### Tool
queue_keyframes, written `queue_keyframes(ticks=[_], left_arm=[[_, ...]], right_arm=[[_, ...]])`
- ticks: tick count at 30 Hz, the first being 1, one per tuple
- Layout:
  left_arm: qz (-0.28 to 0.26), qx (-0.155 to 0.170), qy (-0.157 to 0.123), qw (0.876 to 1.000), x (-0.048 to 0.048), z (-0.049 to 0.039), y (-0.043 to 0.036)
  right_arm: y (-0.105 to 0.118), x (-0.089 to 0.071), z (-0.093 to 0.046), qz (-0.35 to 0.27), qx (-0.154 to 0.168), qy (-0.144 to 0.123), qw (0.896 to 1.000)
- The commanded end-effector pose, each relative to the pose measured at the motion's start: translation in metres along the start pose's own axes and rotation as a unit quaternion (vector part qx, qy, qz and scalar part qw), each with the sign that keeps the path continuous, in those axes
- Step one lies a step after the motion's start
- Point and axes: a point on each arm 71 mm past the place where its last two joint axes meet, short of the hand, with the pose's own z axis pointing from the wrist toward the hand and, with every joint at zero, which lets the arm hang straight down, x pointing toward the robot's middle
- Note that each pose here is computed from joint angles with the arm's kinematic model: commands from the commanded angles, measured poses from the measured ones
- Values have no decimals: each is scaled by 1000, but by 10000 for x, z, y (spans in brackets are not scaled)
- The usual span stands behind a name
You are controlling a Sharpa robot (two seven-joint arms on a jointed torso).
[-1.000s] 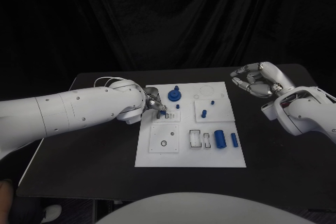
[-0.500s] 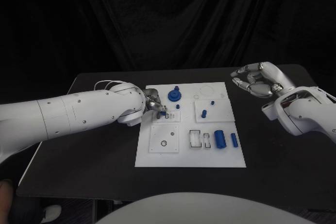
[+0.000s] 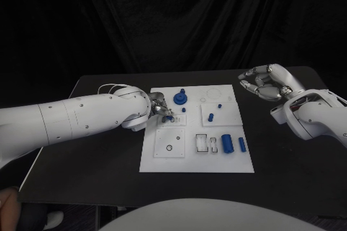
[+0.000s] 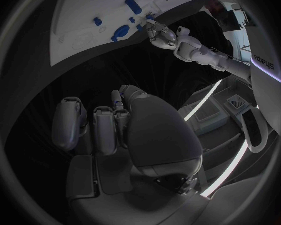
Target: Assemble the parts on the task board
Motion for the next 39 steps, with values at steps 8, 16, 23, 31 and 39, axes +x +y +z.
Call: queue_keyframes(ticks=[8, 16, 23, 31, 39], left_arm=[[3, 9, 14, 1000, 72, 0, -23], [3, 10, 17, 1000, 102, 5, -26], [3, 11, 19, 1000, 122, 15, -24], [2, 13, 20, 1000, 142, 22, -28], [3, 6, 22, 1000, 148, 25, -7]], right_arm=[[-15, 13, -5, -1, 8, 4, 1000], [-17, 13, -4, -1, 9, 4, 1000], [-22, 12, -1, -2, 10, 4, 1000], [-26, 13, 1, -2, 12, 5, 1000], [-31, 12, -1, -1, 14, 6, 1000]])
